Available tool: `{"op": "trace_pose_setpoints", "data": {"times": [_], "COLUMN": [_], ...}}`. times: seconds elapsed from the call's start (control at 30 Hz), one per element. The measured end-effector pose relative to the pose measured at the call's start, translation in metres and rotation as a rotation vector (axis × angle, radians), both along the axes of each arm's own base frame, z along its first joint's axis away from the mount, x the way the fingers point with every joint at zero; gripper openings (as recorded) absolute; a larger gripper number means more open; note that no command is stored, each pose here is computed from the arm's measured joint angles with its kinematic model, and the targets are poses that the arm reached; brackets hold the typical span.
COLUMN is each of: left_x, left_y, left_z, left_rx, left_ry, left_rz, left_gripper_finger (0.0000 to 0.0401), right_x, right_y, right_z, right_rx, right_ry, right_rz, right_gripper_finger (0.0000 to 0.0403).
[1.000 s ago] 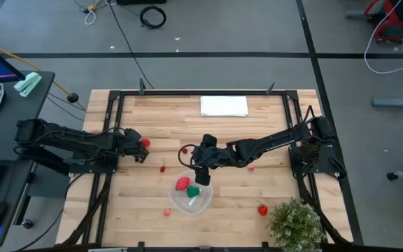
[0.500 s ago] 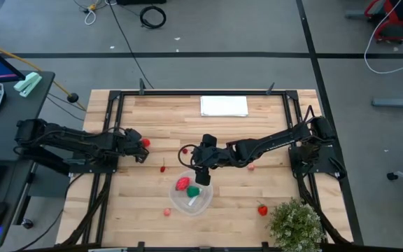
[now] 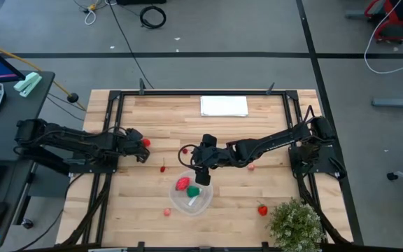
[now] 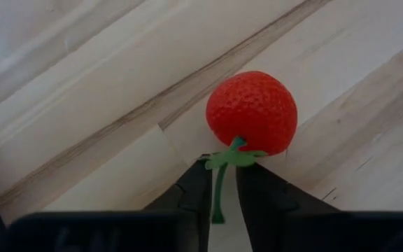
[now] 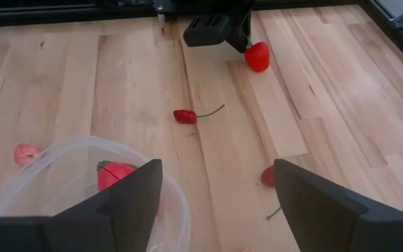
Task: Pick and placing Produce into tupperware
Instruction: Put the red strawberry into the transparent bin
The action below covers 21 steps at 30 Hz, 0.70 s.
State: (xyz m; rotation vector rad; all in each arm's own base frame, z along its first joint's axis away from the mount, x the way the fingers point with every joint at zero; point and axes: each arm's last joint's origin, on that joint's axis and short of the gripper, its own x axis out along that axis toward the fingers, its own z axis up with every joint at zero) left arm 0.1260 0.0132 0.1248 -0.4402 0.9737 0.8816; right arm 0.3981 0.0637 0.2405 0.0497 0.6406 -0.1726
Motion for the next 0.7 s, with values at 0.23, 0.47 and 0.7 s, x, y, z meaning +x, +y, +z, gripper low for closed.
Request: {"op": "trace_pose_setpoints", "data": {"times": [0.23, 0.47, 0.7], "left_x": [0.012, 0.023, 0.021], "left_y": [0.000, 0.000, 0.000], "left_z": [0.017, 0.035, 0.034], "left_rx": [0.018, 0.037, 0.026], "left_ry": [-0.035, -0.077, -0.058], "left_rz": [-0.051, -0.095, -0.095], "left_gripper_finger": [0.0058, 0.0044, 0.0053], "right_x": [0.000, 0.000, 0.000], "right_y": [0.000, 0.000, 0.000], "right_z": [0.000, 0.000, 0.000], "right_rx": [-0.004, -0.005, -0.005], "right_ry": [0.001, 0.001, 0.001], "right_rz": [0.003, 0.004, 0.004], "right_gripper_finger": [0.0280, 0.0280, 0.0280]}}
